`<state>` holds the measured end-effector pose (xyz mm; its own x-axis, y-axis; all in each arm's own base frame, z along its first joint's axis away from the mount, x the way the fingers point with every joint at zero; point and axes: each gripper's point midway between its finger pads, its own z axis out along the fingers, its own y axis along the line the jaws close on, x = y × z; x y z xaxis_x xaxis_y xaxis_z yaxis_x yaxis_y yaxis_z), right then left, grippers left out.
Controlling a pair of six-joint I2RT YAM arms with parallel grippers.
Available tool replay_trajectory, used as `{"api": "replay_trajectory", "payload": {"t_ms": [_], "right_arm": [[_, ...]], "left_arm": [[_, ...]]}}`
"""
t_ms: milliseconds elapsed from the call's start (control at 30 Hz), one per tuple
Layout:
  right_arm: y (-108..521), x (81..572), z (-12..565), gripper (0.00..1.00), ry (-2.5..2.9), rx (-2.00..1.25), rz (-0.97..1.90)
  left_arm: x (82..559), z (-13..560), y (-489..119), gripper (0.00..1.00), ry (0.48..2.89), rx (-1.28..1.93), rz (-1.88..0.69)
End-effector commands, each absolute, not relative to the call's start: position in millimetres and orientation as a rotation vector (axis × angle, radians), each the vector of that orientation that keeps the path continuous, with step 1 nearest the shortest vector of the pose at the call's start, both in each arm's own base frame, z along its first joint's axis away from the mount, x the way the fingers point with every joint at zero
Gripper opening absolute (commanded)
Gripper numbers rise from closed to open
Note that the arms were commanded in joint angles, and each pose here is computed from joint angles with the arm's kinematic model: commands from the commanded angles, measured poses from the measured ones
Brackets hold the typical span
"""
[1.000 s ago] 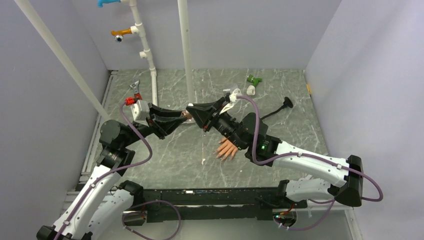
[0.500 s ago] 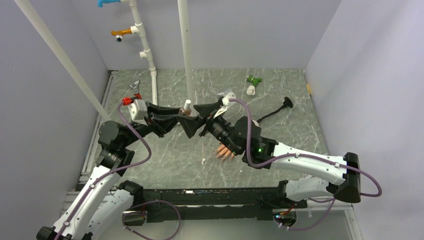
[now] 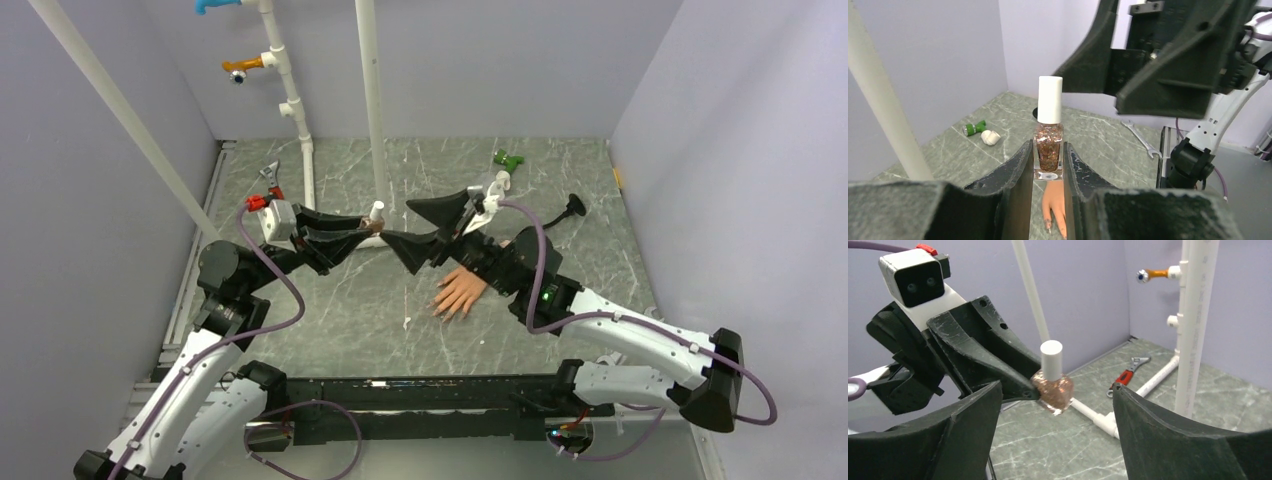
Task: Paint the nails
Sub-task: Screw the nail polish bottle.
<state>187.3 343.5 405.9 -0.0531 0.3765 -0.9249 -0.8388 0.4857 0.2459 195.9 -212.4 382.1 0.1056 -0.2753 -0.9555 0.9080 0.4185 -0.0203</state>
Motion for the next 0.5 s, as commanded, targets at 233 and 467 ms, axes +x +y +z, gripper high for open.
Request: {"api": "replay_trajectory", "payload": {"t_ms": [233,467], "right_arm": [[337,148,437,0.75,0.909,-0.866,1.376],[341,149,442,0.73,0.886,-0.902,1.410]], "left_arm": [[167,411,-222,0.00,0.991,0.845,-1.072],[160,412,-223,0.00,0.968,0.877,-1.096]]}}
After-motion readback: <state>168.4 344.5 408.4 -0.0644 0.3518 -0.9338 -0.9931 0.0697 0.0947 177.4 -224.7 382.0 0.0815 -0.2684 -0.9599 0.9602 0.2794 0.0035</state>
